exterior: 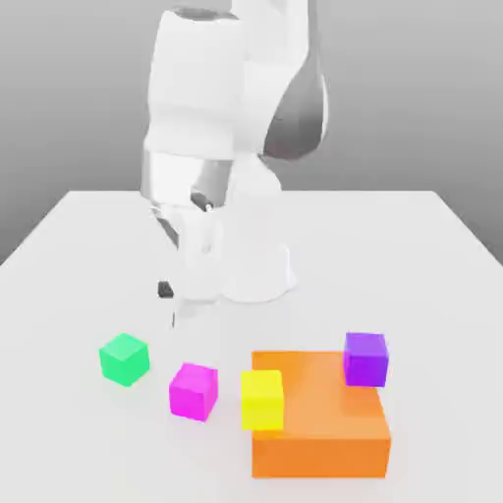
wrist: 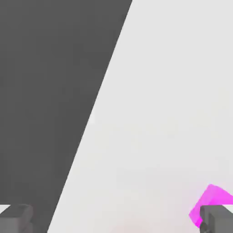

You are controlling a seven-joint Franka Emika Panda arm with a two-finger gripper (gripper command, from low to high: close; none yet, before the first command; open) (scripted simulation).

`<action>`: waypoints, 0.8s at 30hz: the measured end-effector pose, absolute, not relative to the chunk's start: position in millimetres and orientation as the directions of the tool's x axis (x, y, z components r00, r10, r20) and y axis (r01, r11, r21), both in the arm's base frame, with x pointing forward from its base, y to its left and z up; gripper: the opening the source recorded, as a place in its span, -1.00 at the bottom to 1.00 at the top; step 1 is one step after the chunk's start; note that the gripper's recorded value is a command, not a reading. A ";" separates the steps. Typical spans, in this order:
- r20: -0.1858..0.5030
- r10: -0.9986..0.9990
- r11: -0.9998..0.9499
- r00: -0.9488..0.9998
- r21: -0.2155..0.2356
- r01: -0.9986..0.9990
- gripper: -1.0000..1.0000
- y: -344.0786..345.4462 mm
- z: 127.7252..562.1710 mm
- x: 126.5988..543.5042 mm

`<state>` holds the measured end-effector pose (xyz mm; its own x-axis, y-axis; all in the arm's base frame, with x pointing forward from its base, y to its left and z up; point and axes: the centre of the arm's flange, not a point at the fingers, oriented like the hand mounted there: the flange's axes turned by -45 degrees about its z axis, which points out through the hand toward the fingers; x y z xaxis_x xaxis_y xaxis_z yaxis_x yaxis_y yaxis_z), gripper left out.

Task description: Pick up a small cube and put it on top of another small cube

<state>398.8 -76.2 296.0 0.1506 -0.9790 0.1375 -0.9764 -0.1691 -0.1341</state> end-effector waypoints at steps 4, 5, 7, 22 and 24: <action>0.065 -0.996 0.047 -0.053 -0.081 -0.996 0.00 -82.3 246.7 371.9; 0.049 -0.993 0.101 -0.105 -0.066 -0.993 0.00 -82.8 235.6 364.5; 0.021 -0.978 0.208 -0.209 -0.032 -0.978 0.00 -83.1 214.8 348.9; -0.005 -0.953 0.303 -0.303 -0.011 -0.953 0.00 -81.5 148.7 341.6; -0.003 -0.954 0.301 -0.301 -0.006 -0.954 0.00 -81.5 138.6 338.6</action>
<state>338.6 -81.5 138.6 -0.3010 -0.9536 -0.0032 -0.9536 0.3010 -0.0059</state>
